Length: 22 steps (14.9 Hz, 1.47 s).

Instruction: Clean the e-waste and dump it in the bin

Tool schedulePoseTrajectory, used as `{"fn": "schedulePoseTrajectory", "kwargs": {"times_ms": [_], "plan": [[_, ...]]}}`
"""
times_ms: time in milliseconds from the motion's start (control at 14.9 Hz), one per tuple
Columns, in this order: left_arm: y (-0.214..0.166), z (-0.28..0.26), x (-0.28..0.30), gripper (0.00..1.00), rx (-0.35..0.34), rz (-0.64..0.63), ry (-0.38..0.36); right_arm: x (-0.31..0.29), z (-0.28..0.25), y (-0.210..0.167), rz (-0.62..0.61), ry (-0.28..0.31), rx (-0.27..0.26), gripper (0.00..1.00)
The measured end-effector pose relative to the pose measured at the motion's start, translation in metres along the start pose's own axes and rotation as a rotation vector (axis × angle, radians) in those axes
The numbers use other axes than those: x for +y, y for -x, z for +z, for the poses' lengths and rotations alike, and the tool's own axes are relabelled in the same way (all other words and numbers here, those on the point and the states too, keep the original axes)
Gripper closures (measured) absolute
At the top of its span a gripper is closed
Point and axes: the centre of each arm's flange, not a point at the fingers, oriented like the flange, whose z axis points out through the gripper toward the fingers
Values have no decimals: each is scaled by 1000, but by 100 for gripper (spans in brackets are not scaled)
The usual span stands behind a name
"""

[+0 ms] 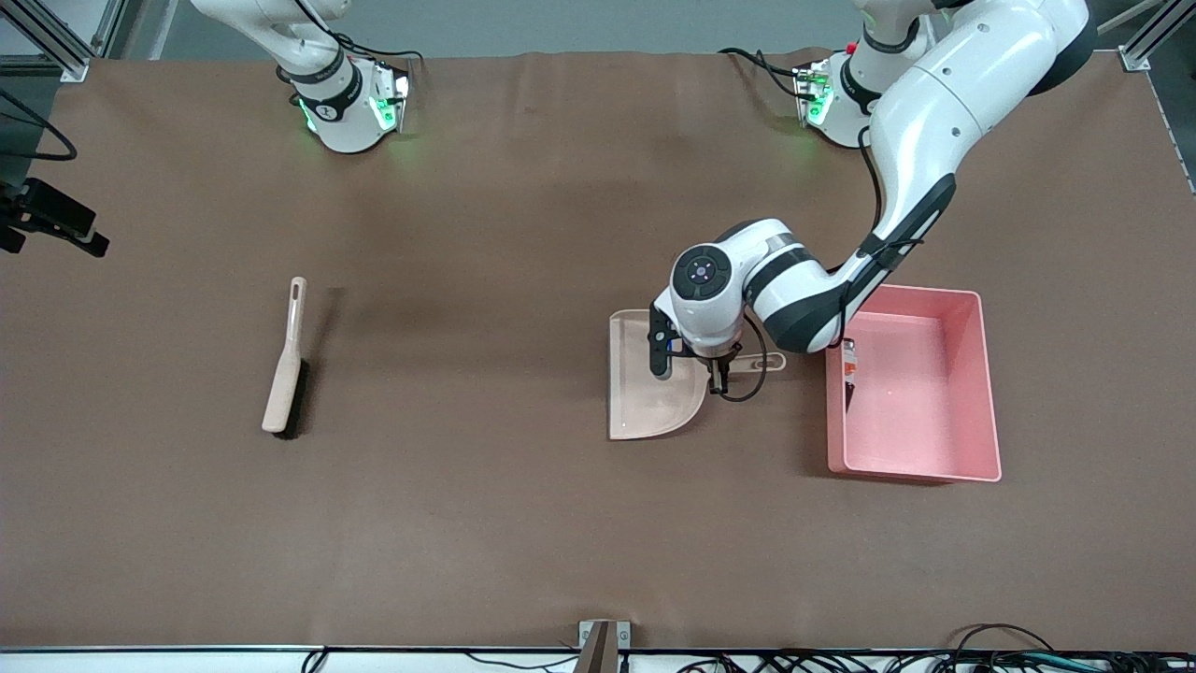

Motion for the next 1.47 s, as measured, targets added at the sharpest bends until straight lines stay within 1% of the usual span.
{"fn": "schedulePoseTrajectory", "kwargs": {"times_ms": [134,401,736,803,870,1070,1204,1271,1338,1472], "plan": [[-5,4,4,67,-16,9,-8,0,0,0,0,0,0,0],[-12,6,7,67,-47,41,-51,0,0,0,0,0,1,0],[-14,7,8,67,-58,54,-65,0,0,0,0,0,2,0],[-14,7,8,63,-59,52,-65,0,0,0,0,0,2,0],[-13,8,8,55,-60,41,-64,0,0,0,0,0,2,0],[-2,0,-9,25,-52,-56,-80,0,0,0,0,0,2,0],[27,-23,-41,7,-49,-206,-92,0,0,0,0,0,2,0],[50,-43,-61,0,-29,-304,-88,0,0,0,0,0,2,0],[78,-67,-82,0,-4,-407,-70,0,0,0,0,0,2,0],[147,-120,-112,0,38,-637,-15,0,0,0,0,0,2,0]]}}
